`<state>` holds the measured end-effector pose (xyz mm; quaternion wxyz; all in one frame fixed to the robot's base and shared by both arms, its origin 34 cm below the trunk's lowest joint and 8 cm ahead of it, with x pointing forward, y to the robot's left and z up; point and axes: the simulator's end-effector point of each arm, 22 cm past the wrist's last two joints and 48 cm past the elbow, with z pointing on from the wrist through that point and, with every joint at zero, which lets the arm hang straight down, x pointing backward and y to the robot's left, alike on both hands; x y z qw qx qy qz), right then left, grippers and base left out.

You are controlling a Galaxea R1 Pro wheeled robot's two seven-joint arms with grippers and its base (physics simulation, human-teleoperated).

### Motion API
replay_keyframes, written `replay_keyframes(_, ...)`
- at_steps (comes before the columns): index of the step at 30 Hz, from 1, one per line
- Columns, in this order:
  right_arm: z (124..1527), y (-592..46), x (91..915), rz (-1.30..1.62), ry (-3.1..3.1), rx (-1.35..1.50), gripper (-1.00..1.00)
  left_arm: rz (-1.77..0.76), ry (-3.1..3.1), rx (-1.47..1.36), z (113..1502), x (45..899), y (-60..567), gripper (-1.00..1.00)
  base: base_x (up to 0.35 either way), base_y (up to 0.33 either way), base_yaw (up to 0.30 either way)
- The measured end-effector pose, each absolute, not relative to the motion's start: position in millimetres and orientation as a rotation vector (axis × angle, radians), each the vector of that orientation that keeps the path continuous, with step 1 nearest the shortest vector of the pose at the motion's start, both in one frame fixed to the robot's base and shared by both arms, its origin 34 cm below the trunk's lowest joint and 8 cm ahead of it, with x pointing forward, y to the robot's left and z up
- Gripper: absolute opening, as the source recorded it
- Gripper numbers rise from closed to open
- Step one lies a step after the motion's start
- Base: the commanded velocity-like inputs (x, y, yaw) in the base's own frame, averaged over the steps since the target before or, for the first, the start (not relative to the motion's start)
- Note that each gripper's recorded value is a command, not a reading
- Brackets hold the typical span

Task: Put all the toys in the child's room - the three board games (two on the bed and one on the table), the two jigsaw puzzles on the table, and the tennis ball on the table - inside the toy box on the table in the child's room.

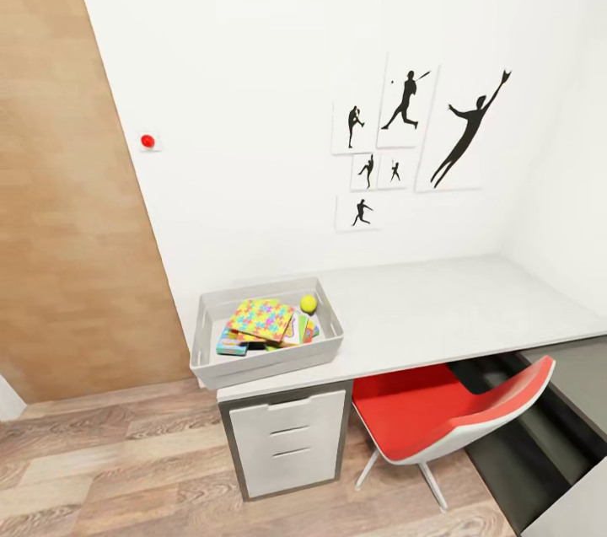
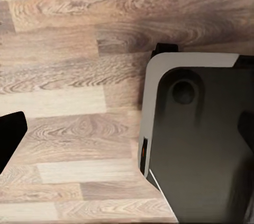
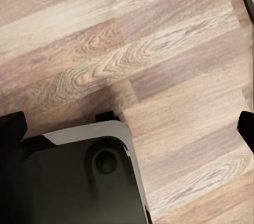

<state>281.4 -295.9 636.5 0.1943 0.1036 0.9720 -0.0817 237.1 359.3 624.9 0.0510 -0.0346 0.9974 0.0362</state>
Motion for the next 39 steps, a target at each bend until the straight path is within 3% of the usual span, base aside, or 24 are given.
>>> replay_keyframes(10,639.7,-293.2,281.1,-0.222,2.685,0.289,1.0,0.25,3.029,-0.123,625.4,228.3,362.1,1.0,0.0,0.0,0.0)
replay_keyframes(39,643.9,-278.9,289.4,-0.183,2.663,0.201,1.0,0.247,3.011,-0.133,625.2,223.7,341.1,1.0,0.0,0.0,0.0)
